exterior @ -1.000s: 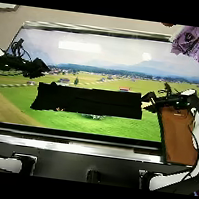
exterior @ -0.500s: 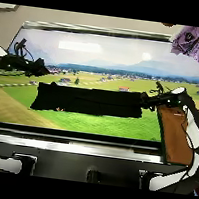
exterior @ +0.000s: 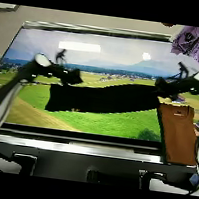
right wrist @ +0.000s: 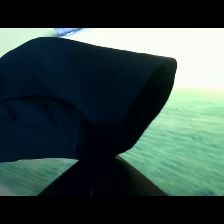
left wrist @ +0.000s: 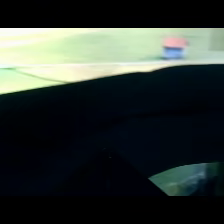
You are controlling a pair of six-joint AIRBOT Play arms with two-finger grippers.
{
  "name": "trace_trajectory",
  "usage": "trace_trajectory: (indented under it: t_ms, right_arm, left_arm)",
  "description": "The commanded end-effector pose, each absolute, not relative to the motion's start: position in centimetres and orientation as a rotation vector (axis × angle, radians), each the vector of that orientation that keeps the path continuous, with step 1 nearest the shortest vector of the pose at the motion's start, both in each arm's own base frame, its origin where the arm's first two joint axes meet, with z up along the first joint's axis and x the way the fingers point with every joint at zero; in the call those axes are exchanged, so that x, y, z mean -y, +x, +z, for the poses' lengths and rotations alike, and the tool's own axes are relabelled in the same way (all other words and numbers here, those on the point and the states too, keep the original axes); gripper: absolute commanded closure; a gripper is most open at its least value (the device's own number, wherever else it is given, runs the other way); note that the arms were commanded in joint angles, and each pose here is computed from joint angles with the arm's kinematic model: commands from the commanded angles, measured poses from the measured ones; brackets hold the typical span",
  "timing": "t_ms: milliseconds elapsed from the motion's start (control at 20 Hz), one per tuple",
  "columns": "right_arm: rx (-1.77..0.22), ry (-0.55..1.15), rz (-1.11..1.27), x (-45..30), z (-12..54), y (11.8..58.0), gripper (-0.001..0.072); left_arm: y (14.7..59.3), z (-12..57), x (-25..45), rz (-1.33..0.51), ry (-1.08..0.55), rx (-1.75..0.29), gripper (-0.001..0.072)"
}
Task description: Fold the clothes and pants, and hang the long-sleeved shirts on hangers.
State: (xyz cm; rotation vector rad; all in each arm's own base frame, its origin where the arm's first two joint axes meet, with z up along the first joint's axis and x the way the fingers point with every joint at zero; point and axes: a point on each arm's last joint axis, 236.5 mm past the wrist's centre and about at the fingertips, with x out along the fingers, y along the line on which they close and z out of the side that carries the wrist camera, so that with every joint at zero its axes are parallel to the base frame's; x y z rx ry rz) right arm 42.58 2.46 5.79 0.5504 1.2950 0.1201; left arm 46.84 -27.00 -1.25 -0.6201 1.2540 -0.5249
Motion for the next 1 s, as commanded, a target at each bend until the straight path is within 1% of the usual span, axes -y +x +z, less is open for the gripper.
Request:
trace_trajectory:
  t_ms: [0,100,200,500,600,750,850,950]
  right_arm:
    - [-1.246,0.476,-0.024,0.3,11.0,39.9,0.0678]
    - [-1.237,0.437,-0.064,1.2,12.7,38.5,0.0678]
    - [-1.240,0.435,-0.085,1.5,13.9,37.6,0.0678]
    - [-1.239,0.443,-0.064,0.9,15.3,37.3,0.0678]
    - [-1.241,0.447,-0.057,0.7,15.3,37.2,0.0678]
    - [-1.212,0.437,-0.057,0.9,16.2,37.6,0.0678]
    - [-1.170,0.416,-0.081,1.7,16.9,38.2,0.0678]
    - [-1.139,0.396,-0.100,2.4,17.3,38.7,0.0678]
  left_arm:
    - [44.4,-2.7,38.0,-0.609,-0.791,-1.269,0.0694]
    - [42.3,-3.6,43.0,-0.649,-0.850,-1.296,0.0694]
    - [40.6,-4.0,47.3,-0.685,-0.895,-1.309,0.0694]
    - [37.8,-4.6,57.2,-0.743,-1.078,-1.317,0.0694]
    - [37.4,-4.7,59.3,-0.758,-1.126,-1.320,0.0694]
    - [37.0,-4.7,60.9,-0.792,-1.138,-1.320,0.0694]
    - [37.0,-4.3,60.4,-0.813,-1.137,-1.343,0.0695]
    - [36.2,-3.8,58.8,-0.891,-1.095,-1.435,0.0696]
